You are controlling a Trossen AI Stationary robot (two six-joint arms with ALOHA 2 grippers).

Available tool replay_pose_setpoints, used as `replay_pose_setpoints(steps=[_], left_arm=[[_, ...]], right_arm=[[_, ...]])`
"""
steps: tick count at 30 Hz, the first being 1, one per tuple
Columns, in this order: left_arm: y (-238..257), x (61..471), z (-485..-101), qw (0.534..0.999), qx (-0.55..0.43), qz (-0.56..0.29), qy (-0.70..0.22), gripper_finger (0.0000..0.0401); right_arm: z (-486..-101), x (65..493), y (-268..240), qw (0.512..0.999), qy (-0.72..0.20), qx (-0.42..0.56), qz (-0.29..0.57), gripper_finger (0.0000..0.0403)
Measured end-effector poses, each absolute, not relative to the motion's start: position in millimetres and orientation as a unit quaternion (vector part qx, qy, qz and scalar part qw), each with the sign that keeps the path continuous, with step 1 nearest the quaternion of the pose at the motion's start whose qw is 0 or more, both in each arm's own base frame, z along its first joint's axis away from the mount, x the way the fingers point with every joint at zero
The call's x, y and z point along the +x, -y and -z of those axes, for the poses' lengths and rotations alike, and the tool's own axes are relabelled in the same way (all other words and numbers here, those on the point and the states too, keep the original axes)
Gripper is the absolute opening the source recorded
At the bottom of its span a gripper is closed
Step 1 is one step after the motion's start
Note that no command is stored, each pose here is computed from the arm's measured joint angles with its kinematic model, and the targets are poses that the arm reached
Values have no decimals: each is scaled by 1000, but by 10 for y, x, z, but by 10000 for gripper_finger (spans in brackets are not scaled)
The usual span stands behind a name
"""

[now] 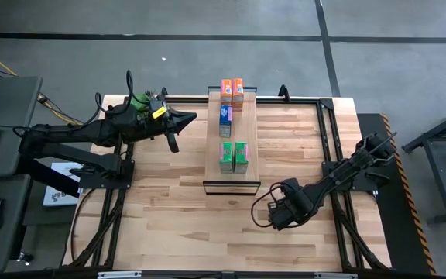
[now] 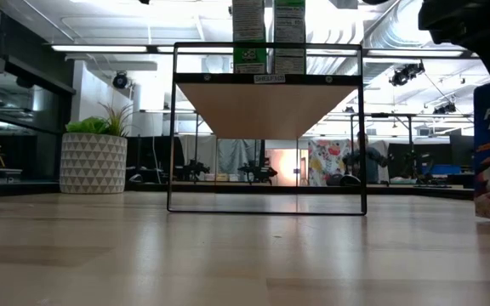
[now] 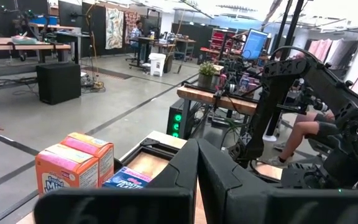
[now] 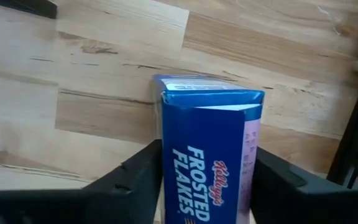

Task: Stack cereal on shelf
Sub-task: Put the blue cereal box on the shelf aligned with the other blue cereal box

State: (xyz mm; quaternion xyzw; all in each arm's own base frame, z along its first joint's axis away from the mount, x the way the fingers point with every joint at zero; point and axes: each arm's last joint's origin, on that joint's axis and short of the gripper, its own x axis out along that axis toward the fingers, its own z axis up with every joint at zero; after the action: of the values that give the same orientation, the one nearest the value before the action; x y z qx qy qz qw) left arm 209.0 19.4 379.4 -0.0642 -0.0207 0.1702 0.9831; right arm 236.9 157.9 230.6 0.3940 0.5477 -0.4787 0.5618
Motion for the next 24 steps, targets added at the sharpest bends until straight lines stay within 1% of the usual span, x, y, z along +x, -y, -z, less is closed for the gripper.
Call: replay_pose_setpoints(steps=[2,4,8,11,13,15,17,20,24], left_arm=[[-194,2090,-3795,983,-64,-170,21,0],[-195,2091,-3803,983,-62,-171,25,0],[-194,2051,-3871,983,-44,-172,50,0],[-193,2003,-3924,982,-34,-173,66,0],[-204,1960,-3953,981,-32,-176,75,0],[-214,1908,-3981,980,-33,-179,82,0],[-224,1863,-4006,978,-33,-183,90,0],[-243,1809,-4032,977,-34,-189,98,0],[-241,1758,-4059,976,-35,-189,106,0]], right_arm=[[-2328,2370,-1579,565,-550,394,474,171],[-2424,2373,-1581,578,-555,393,451,153],[-2795,2295,-1522,614,-562,379,405,132],[-3239,2156,-1379,640,-539,382,393,130],[-3572,2056,-1250,662,-504,396,388,130],[-3859,1971,-1108,707,-443,418,359,129],[-4097,1891,-937,730,-372,444,362,129],[-4269,1903,-671,750,-338,431,370,128],[-4358,2097,-330,763,-341,387,389,128]])
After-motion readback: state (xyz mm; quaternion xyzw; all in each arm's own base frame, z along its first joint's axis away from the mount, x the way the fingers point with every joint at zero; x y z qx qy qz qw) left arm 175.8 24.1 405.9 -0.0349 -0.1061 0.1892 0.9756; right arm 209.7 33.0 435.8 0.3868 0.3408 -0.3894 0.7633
